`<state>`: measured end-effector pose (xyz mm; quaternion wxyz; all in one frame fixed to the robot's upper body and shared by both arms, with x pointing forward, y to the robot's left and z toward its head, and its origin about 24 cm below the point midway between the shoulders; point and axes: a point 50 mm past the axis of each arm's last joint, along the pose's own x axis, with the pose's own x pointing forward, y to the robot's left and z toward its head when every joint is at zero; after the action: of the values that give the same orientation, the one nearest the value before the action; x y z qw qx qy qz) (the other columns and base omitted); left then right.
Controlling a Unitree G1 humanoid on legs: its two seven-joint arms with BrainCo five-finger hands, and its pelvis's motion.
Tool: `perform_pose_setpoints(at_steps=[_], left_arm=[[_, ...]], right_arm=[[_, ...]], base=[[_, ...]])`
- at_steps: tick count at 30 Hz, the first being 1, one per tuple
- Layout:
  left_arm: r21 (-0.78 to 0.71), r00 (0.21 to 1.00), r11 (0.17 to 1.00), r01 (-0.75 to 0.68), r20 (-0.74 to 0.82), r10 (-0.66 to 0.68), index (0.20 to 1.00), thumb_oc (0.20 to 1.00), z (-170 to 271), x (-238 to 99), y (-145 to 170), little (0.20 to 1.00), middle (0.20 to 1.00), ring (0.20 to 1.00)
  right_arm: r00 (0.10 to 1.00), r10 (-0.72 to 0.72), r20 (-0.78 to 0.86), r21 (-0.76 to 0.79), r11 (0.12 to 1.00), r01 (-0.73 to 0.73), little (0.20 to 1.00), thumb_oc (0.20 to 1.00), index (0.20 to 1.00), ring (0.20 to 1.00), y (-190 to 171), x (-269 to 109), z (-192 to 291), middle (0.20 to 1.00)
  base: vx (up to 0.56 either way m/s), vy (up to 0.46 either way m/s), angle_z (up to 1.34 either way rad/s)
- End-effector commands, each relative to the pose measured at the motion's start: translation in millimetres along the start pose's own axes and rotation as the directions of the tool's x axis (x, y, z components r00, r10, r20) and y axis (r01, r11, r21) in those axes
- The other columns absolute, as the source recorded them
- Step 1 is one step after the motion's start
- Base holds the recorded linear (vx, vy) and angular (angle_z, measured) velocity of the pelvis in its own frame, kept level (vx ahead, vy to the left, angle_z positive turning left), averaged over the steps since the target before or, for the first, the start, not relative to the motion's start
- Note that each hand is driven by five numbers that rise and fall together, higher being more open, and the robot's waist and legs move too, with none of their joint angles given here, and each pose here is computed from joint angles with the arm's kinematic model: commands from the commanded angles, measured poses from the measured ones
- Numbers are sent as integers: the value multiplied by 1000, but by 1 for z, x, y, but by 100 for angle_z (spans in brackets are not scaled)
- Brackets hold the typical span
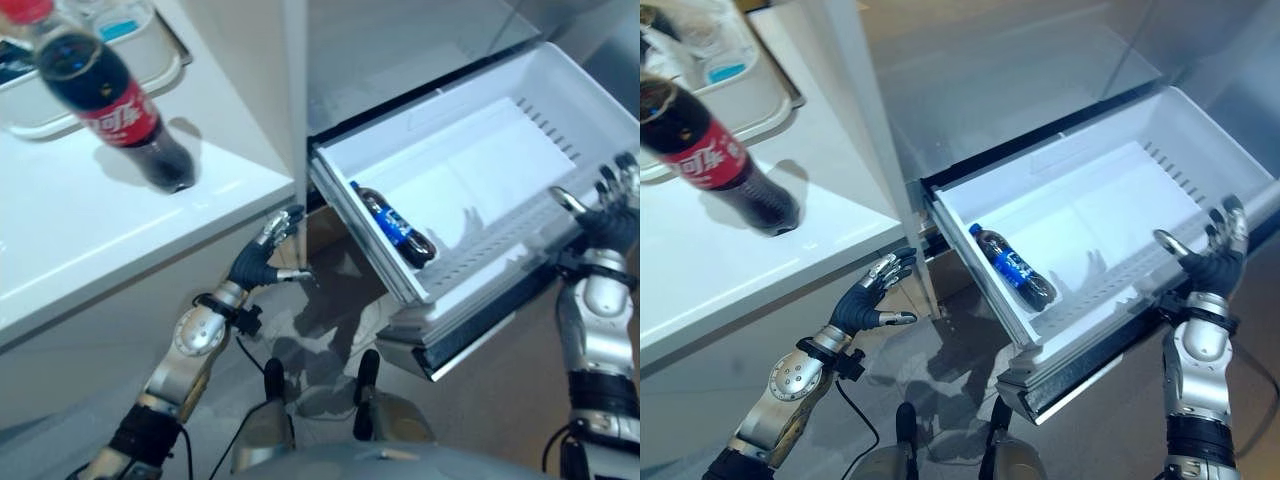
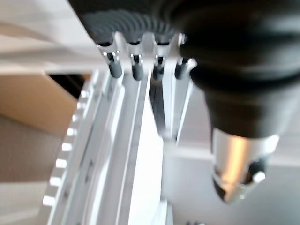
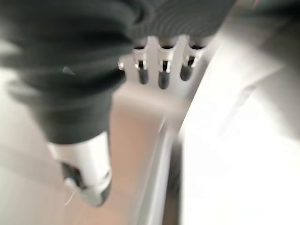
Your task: Take the drinks into the refrigerator
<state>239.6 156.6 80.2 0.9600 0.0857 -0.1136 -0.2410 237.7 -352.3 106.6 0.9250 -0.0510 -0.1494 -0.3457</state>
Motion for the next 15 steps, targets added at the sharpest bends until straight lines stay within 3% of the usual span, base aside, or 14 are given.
perform_pose_setpoints(at_steps=[1, 8, 9, 11, 15], left_arm=[[6, 996, 1000, 15, 92, -15, 1000, 1000, 14, 2, 0, 1000, 1000, 1000], [9, 995, 999, 40, 92, -40, 1000, 1000, 14, 3, -2, 1000, 1000, 1000], [14, 995, 999, 48, 87, -49, 1000, 1000, 13, 3, -3, 1000, 1000, 1000], [30, 995, 998, 49, 90, -51, 1000, 1000, 14, 4, -2, 1000, 1000, 1000], [72, 991, 995, 70, 110, -77, 1000, 1000, 20, 5, -2, 1000, 1000, 1000]], right_arm=[[982, -141, 126, 45, 990, 136, 1000, 1000, 1000, 1000, -41, 20, 29, 1000], [908, -415, 57, 100, 907, 408, 1000, 1000, 1000, 1000, -113, 20, 20, 1000], [864, -504, -12, 79, 861, 503, 1000, 1000, 1000, 1000, -137, 11, 6, 1000], [825, -555, -106, -33, 832, 554, 1000, 1000, 1000, 1000, -156, -2, -13, 1000], [775, -566, -282, -218, 824, 523, 1000, 1000, 1000, 1000, -173, -28, -47, 1000]], base=[[14, -5, -21], [20, -9, -10], [32, -10, -7], [13, -6, -2], [-1, -2, -1]])
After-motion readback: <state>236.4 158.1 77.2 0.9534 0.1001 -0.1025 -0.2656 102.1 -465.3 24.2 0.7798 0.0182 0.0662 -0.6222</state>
